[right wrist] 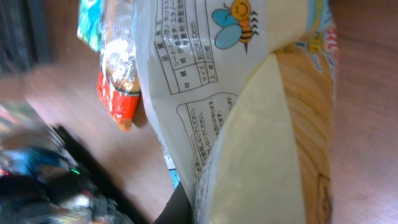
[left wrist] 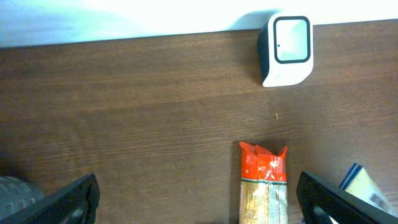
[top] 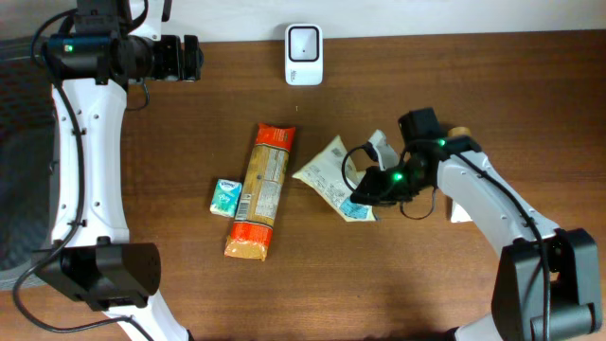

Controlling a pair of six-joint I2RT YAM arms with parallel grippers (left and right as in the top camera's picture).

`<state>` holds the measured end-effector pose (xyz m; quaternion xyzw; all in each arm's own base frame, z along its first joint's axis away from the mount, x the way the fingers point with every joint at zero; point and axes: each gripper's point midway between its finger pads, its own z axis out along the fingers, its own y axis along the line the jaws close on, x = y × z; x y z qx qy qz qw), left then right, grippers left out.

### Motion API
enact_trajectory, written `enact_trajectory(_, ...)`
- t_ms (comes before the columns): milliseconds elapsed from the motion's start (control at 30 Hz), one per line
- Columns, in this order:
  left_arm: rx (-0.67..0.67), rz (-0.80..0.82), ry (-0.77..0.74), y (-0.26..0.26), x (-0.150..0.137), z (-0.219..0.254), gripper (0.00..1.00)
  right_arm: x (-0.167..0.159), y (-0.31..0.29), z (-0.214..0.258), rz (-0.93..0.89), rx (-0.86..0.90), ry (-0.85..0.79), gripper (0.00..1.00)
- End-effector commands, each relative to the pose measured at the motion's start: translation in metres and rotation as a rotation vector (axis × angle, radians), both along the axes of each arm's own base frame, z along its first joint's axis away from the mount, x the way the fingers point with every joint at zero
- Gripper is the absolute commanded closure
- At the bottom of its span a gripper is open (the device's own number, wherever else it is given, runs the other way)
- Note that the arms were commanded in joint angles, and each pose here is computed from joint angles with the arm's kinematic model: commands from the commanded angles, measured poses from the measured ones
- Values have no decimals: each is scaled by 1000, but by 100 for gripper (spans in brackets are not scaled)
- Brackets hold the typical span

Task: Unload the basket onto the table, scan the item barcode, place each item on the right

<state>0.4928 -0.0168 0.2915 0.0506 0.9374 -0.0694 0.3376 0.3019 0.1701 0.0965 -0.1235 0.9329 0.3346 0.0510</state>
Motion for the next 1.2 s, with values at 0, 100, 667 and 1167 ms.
enact_trajectory(0,9,-13,-26,0,-2,10,1,9,-6,-4,199,-120,-189,96)
enact_trajectory(100,9,-13,-25,0,-2,10,1,-5,-5,-15,290,-101,-149,96)
enact_trajectory(667,9,-13,-26,0,-2,10,1,21,-86,-16,-176,-34,68,3)
enact_trajectory(1167,8,-13,-25,0,-2,10,1,0,-4,-69,-206,117,182,14)
